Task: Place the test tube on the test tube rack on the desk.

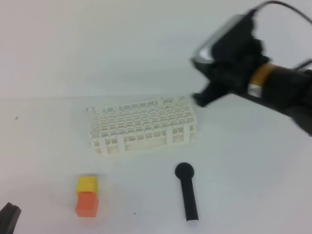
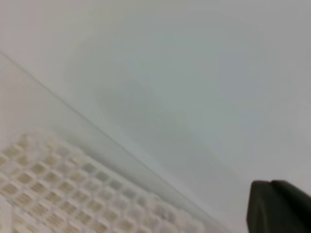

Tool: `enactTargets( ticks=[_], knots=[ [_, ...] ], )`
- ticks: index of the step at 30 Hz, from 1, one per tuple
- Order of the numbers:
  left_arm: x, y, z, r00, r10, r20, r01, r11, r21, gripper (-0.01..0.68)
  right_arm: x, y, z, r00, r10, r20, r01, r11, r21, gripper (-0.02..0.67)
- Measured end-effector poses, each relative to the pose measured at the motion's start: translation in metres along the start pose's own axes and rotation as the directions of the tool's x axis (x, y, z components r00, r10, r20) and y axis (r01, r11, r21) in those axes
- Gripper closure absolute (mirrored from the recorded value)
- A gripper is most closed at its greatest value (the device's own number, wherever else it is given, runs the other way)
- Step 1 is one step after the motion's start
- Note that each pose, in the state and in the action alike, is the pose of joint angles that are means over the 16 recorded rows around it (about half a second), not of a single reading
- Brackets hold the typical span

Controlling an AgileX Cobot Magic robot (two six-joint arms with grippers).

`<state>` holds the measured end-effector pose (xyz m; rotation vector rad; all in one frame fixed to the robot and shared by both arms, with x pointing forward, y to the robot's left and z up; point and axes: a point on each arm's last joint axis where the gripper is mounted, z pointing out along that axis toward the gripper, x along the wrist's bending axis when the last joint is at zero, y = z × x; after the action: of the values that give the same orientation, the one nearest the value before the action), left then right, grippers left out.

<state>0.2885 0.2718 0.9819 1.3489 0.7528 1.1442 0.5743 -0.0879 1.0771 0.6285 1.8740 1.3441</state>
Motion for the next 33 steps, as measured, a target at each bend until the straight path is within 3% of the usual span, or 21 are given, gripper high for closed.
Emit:
enactTargets(
  ticks=[7, 17, 24, 33],
  knots=[
    [0.0, 0.0, 0.0, 1.0, 0.0, 0.0, 0.0, 1.0, 0.0, 0.673, -0.046, -0.021, -0.061, 0.986, 0.049, 0.158, -0.058, 0.997, 0.053, 0.65],
    [0.0, 0.0, 0.0, 1.0, 0.0, 0.0, 0.0, 1.0, 0.0, 0.673, -0.087, -0.032, -0.108, 0.931, 0.132, 0.34, -0.158, 0.986, 0.051, 0.65],
    [0.0, 0.0, 0.0, 1.0, 0.0, 0.0, 0.0, 1.0, 0.0, 0.673, -0.085, -0.049, -0.137, 0.894, 0.203, 0.399, -0.242, 0.969, 0.049, 0.65],
    [0.0, 0.0, 0.0, 1.0, 0.0, -0.002, 0.0, 1.0, 0.001, 0.673, -0.048, -0.087, -0.212, 0.84, 0.266, 0.473, -0.323, 0.945, 0.041, 0.65]
  ],
)
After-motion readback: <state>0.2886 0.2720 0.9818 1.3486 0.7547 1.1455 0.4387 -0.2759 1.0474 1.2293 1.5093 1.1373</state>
